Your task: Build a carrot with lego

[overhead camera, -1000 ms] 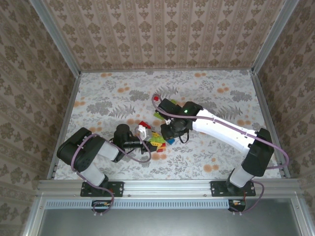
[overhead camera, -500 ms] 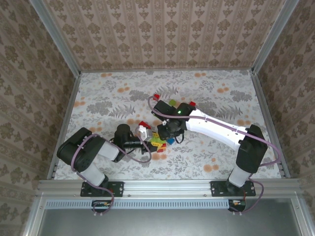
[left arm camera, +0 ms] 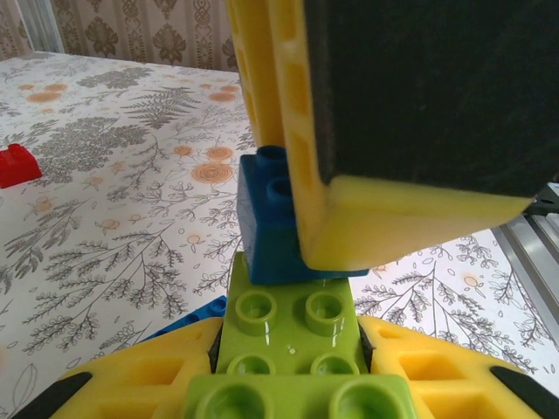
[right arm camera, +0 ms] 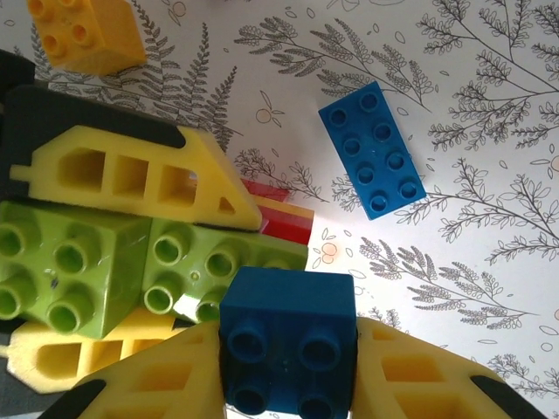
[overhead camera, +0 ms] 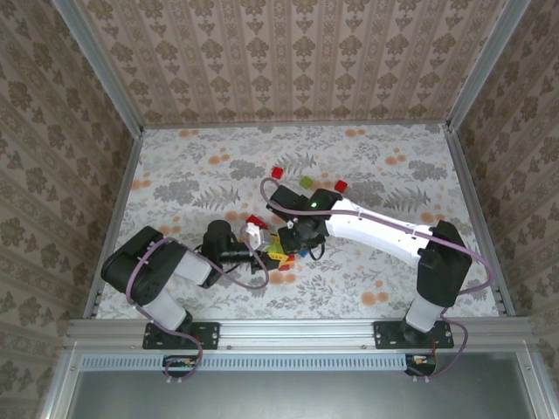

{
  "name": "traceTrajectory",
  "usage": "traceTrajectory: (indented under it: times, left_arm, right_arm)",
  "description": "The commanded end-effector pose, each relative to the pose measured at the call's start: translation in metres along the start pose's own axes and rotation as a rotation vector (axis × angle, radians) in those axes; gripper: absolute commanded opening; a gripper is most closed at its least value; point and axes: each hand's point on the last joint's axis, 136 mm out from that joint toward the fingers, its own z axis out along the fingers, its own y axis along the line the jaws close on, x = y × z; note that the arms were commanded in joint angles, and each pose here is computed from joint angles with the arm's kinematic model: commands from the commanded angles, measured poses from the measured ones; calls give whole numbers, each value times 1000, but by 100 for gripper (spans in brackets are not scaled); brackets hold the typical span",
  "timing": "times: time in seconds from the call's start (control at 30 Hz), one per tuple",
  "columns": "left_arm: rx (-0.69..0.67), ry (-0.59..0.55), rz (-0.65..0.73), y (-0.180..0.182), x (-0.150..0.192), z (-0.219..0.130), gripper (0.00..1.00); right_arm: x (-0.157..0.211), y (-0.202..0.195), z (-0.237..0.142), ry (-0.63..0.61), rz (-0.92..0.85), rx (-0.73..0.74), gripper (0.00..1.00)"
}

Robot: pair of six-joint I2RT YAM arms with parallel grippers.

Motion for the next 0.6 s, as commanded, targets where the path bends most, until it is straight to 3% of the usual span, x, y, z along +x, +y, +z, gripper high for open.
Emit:
traceTrajectory:
  times: [0.0, 0.57]
  left_arm:
    - [9, 25, -12, -1, 6, 3, 39]
    - [8, 27, -6, -2, 6, 3, 39]
  right_arm:
    - [6, -2, 7, 16, 35, 10, 31]
    - [11, -11, 14, 33, 116, 58, 31]
